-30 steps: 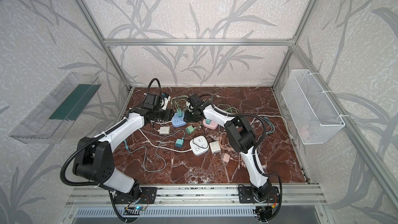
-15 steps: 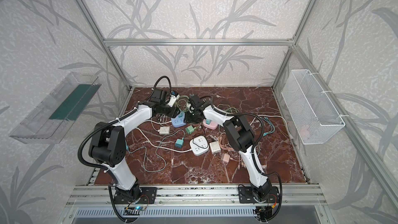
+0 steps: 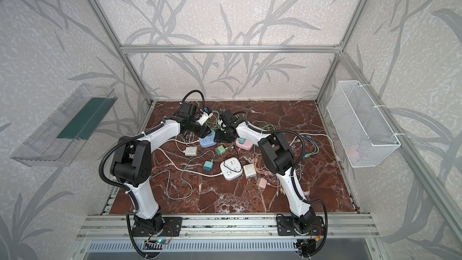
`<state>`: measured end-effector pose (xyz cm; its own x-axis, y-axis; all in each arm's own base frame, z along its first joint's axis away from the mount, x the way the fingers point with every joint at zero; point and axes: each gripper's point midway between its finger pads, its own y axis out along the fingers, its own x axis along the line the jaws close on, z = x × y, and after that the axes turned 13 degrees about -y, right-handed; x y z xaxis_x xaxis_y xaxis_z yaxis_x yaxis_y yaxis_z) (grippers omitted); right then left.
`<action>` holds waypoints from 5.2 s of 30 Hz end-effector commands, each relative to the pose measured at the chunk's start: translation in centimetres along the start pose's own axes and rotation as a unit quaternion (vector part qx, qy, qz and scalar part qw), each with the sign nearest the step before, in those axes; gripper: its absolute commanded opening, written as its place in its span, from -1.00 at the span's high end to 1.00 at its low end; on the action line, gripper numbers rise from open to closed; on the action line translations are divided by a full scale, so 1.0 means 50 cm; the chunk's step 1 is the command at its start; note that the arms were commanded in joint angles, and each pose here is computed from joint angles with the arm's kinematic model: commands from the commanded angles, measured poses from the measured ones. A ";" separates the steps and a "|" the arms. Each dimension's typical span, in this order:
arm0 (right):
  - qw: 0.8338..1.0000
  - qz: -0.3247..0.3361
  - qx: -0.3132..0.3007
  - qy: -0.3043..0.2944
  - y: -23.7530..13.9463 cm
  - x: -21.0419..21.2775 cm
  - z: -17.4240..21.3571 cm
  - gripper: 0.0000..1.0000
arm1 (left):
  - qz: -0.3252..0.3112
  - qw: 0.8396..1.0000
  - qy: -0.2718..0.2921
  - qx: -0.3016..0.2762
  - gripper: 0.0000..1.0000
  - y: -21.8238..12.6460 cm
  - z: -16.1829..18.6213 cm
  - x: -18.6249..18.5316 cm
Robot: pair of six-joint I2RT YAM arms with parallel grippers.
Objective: Pull the plug off the socket
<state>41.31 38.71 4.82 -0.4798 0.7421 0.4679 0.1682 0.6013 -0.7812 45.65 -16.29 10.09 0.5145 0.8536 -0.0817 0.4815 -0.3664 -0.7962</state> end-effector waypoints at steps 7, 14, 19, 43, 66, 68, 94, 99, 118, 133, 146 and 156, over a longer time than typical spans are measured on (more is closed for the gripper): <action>1.000 -0.003 0.005 0.011 0.002 -0.010 -0.007 0.12 | 0.030 0.996 0.076 0.039 -0.31 0.016 0.020 -0.002; 1.000 -0.004 0.006 0.010 0.003 -0.011 -0.010 0.12 | 0.045 0.995 0.083 0.039 -0.29 0.030 0.023 -0.004; 1.000 -0.002 0.008 0.011 0.005 -0.016 -0.009 0.11 | 0.045 0.993 0.098 0.051 -0.27 0.043 0.027 0.001; 0.999 -0.038 -0.003 0.037 0.039 -0.007 -0.046 0.09 | 0.071 0.989 0.113 0.061 0.06 0.056 0.034 -0.011; 0.997 -0.026 0.036 0.055 0.064 -0.018 0.009 0.20 | 0.103 0.989 0.110 0.007 0.43 0.006 -0.016 -0.058; 0.997 -0.022 0.048 0.055 0.067 -0.019 0.026 0.22 | 0.102 0.988 0.112 0.003 0.43 0.002 -0.022 -0.059; 0.995 0.023 0.088 0.046 0.068 -0.043 0.070 0.23 | 0.095 0.988 0.111 -0.048 0.47 0.007 -0.058 -0.080; 0.993 0.045 0.101 0.046 0.063 -0.059 0.086 0.24 | 0.081 0.987 0.123 -0.061 0.48 -0.003 -0.076 -0.074; 0.989 0.072 0.121 0.050 0.063 -0.084 0.106 0.23 | 0.076 0.984 0.159 -0.033 0.48 -0.010 -0.045 -0.090; 0.988 0.072 0.125 0.055 0.069 -0.092 0.112 0.23 | 0.042 0.987 0.145 -0.053 0.49 -0.023 -0.060 -0.068; 0.996 0.032 0.073 0.038 0.052 -0.059 0.068 0.18 | 0.019 0.991 0.128 -0.026 0.51 -0.017 -0.037 -0.042; 0.999 -0.011 0.029 0.014 0.025 -0.013 0.021 0.13 | -0.004 0.998 0.051 -0.031 0.53 0.001 -0.044 0.006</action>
<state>42.31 39.28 3.90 -0.4578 0.7291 0.5088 0.1416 0.6248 -0.7679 46.25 -17.47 10.49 0.6221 0.7829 -0.0054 0.4973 -0.4005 -0.7696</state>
